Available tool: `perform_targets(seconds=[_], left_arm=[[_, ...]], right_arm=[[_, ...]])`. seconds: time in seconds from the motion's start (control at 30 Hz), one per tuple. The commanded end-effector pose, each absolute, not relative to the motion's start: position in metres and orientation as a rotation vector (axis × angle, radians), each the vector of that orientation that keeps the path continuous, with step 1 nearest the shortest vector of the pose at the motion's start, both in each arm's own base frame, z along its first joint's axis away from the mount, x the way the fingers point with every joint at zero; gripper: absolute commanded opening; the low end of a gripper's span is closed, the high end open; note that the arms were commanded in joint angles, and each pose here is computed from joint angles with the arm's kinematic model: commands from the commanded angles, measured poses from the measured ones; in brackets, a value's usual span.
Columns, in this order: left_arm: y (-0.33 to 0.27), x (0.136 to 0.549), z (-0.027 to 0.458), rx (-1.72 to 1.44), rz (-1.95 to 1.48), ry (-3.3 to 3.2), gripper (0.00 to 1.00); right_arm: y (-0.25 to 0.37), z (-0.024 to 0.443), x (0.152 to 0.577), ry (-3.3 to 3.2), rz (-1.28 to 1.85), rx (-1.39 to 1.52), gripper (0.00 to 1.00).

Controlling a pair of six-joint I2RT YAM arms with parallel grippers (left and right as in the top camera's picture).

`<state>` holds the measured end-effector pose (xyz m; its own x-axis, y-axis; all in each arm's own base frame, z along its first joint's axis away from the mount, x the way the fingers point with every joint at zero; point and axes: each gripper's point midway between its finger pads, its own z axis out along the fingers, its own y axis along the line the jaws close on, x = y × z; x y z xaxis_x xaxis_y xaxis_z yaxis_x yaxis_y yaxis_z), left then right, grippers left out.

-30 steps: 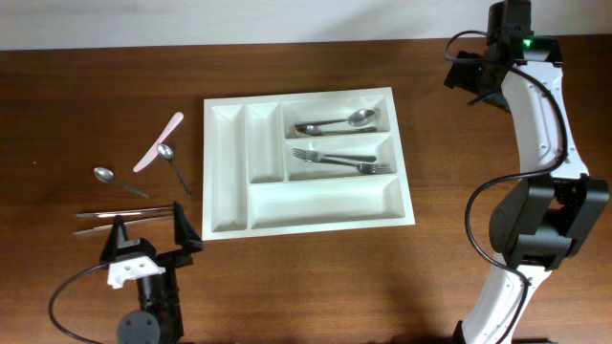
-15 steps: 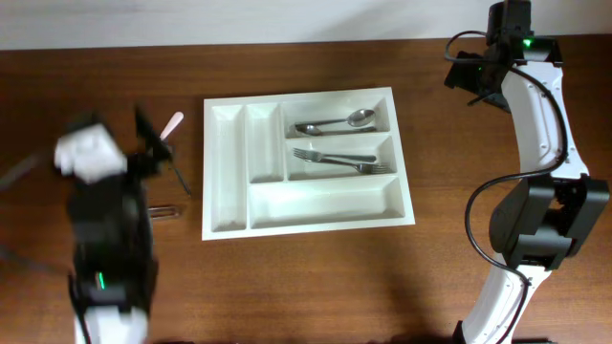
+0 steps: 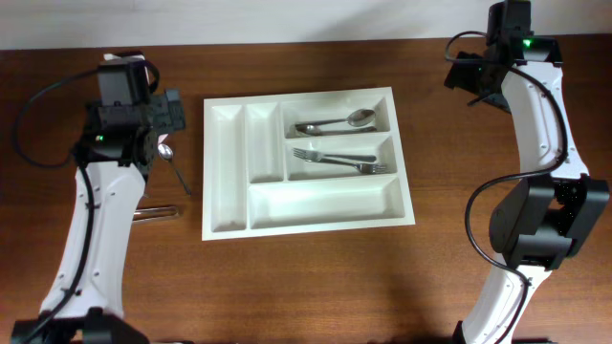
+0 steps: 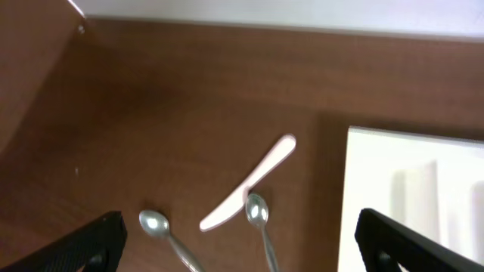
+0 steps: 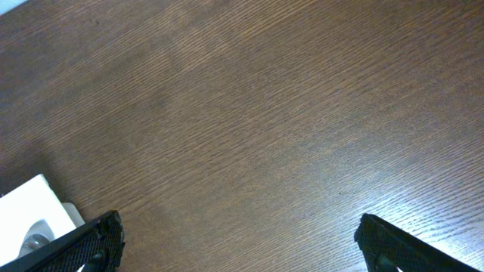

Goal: Pack container
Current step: 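Move the left gripper over the small spoon left of the tray, then lower the left gripper and grasp the small spoon's bowl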

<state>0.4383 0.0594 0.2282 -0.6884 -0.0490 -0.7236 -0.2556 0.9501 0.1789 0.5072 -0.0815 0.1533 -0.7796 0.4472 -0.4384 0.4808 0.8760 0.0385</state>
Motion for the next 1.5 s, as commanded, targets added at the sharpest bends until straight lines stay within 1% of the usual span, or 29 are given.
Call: perform_targets(seconds=[0.0, 0.2, 0.37, 0.43, 0.5, 0.6, 0.8, 0.87, 1.03, 1.23, 1.47], left_arm=[[0.054, 0.439, 0.225, -0.165, 0.315, 2.348, 0.99], [0.020, 0.422, 0.202, -0.068, 0.085, 2.481, 0.99], [-0.008, 0.418, 0.199, 0.002, -0.123, 2.504, 0.99], [-0.010, 0.417, 0.198, 0.007, -0.132, 2.507, 0.99], [-0.001, 0.419, 0.196, -0.009, -0.070, 2.512, 0.99], [0.029, 0.423, 0.185, -0.188, 0.077, 2.523, 0.99], [0.062, 0.444, 0.137, -0.318, 0.113, 2.566, 0.99], [0.068, 0.452, 0.125, -0.333, 0.119, 2.565, 0.99], [0.082, 0.465, 0.111, -0.441, 0.113, 2.530, 0.93], [0.093, 0.476, 0.090, -0.510, 0.123, 2.512, 0.93], [0.096, 0.474, 0.046, -0.594, 0.137, 2.576, 0.93]], right_arm=[[-0.082, 0.147, 0.507, 2.608, -0.114, 0.697, 0.99], [-0.082, 0.147, 0.507, 2.608, -0.114, 0.697, 0.99], [-0.082, 0.147, 0.507, 2.608, -0.114, 0.697, 0.99], [-0.082, 0.147, 0.507, 2.608, -0.114, 0.697, 0.99], [-0.082, 0.147, 0.507, 2.608, -0.114, 0.697, 0.99], [-0.082, 0.147, 0.507, 2.608, -0.114, 0.697, 0.99], [-0.082, 0.147, 0.507, 2.608, -0.114, 0.697, 0.99], [-0.082, 0.147, 0.507, 2.608, -0.114, 0.697, 0.99], [-0.082, 0.147, 0.507, 2.608, -0.114, 0.697, 0.99], [-0.082, 0.147, 0.507, 2.608, -0.114, 0.697, 0.99], [-0.082, 0.147, 0.507, 2.608, -0.114, 0.697, 0.99]])
